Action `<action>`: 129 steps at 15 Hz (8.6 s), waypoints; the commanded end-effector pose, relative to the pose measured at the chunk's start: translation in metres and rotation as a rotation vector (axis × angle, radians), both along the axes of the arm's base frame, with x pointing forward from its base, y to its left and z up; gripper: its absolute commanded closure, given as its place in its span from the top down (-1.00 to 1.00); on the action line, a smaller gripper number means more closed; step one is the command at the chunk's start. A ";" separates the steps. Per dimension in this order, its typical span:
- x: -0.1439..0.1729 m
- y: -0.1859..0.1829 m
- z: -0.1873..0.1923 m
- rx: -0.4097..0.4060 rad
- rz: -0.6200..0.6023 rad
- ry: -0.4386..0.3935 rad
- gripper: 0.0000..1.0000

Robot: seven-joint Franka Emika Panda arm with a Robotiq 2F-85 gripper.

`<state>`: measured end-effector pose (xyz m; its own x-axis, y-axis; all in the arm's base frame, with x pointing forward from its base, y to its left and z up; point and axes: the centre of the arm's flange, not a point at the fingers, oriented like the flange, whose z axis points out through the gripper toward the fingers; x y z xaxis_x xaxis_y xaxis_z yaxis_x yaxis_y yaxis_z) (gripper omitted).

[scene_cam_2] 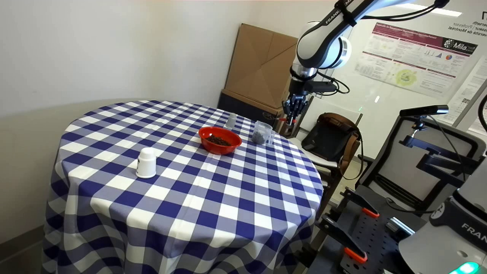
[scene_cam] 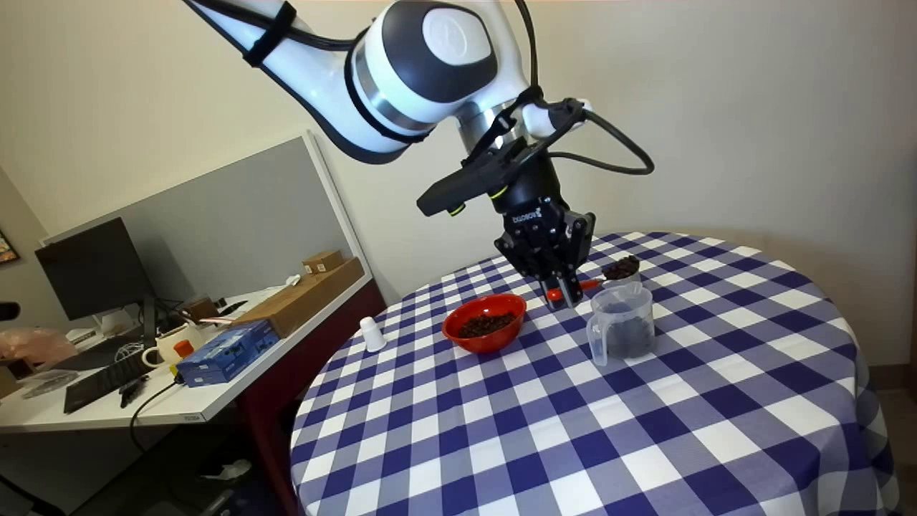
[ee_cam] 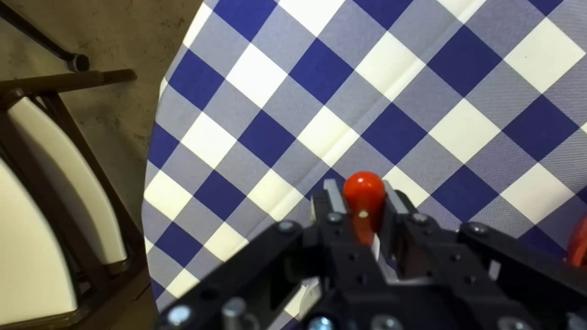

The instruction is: Scoop some contents of the red bowl with a spoon and put them in the jug

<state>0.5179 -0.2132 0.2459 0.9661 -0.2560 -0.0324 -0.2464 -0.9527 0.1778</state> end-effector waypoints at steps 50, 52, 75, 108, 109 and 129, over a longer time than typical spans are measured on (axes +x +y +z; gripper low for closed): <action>-0.001 0.011 -0.002 -0.281 0.224 0.108 -0.79; -0.001 0.012 -0.002 -0.281 0.224 0.109 -0.79; -0.002 0.011 -0.003 -0.282 0.219 0.108 -0.79; 0.008 0.028 -0.001 -0.377 0.314 0.159 -0.79; 0.008 0.028 -0.001 -0.381 0.315 0.161 -0.79; 0.014 0.033 0.004 -0.489 0.381 0.183 -0.79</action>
